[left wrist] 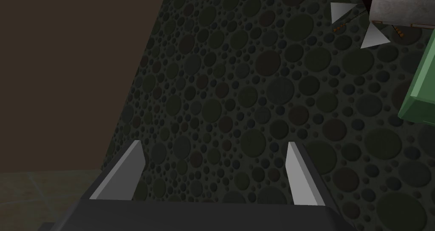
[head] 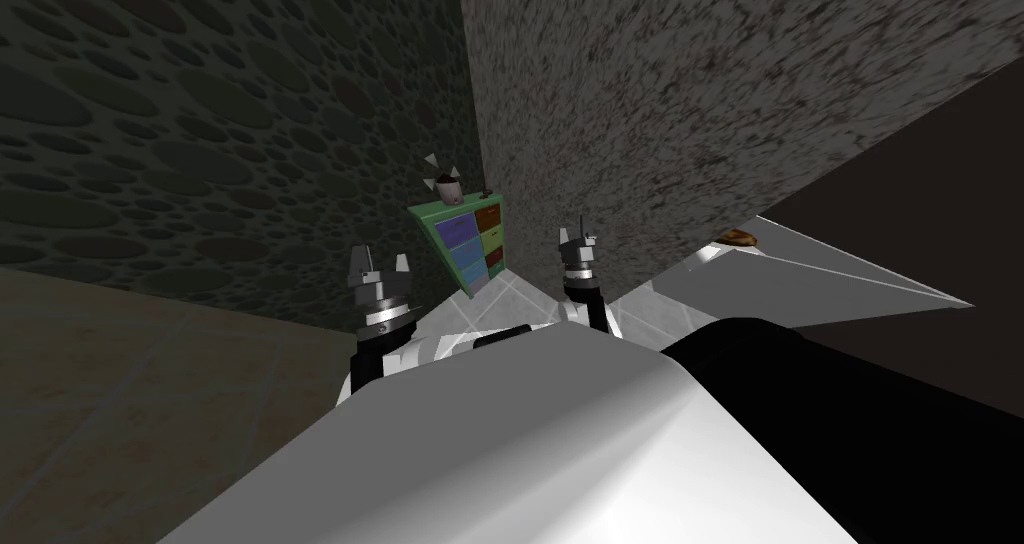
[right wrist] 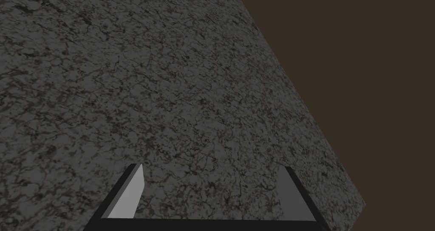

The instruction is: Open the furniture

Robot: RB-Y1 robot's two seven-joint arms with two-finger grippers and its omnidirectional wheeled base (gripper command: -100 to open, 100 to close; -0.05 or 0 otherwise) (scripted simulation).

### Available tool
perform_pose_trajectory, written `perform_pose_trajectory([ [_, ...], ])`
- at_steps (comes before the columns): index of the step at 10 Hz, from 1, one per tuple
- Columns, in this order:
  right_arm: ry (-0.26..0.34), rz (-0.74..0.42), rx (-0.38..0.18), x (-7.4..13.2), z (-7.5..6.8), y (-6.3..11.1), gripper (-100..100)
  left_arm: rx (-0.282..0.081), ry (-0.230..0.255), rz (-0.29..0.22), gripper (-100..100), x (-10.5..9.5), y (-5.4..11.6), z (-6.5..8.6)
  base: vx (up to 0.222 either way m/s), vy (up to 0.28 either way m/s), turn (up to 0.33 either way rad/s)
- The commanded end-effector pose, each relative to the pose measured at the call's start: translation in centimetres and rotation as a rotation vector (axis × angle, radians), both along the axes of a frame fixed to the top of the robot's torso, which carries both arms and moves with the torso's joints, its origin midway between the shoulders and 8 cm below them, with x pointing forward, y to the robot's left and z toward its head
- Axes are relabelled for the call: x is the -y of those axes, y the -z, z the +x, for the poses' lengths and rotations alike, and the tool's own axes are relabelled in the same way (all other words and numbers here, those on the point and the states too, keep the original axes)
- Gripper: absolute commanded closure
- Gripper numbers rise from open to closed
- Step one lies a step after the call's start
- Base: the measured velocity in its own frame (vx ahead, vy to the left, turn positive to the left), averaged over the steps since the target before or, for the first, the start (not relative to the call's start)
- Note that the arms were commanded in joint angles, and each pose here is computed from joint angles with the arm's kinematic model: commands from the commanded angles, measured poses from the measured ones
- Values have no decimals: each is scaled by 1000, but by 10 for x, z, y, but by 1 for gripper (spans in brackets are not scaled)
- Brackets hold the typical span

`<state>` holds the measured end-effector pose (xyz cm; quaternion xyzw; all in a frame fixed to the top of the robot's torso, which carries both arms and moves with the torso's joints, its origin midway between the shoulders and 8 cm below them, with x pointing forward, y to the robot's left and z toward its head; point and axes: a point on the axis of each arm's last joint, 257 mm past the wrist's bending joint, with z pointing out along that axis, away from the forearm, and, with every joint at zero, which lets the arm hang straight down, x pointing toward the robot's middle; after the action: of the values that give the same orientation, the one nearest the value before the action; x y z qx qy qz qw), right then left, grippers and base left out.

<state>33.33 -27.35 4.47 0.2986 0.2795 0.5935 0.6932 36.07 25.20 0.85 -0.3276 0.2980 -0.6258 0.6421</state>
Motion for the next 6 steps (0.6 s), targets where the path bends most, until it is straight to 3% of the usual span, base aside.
perform_pose_trajectory([
  [1,0,0,0,0,0,0,0,0,0,0,0,0,0,0,0,0,0],
  [6,0,0,0,0,0,0,0,0,0,0,0,0,0,0,0,0,0],
])
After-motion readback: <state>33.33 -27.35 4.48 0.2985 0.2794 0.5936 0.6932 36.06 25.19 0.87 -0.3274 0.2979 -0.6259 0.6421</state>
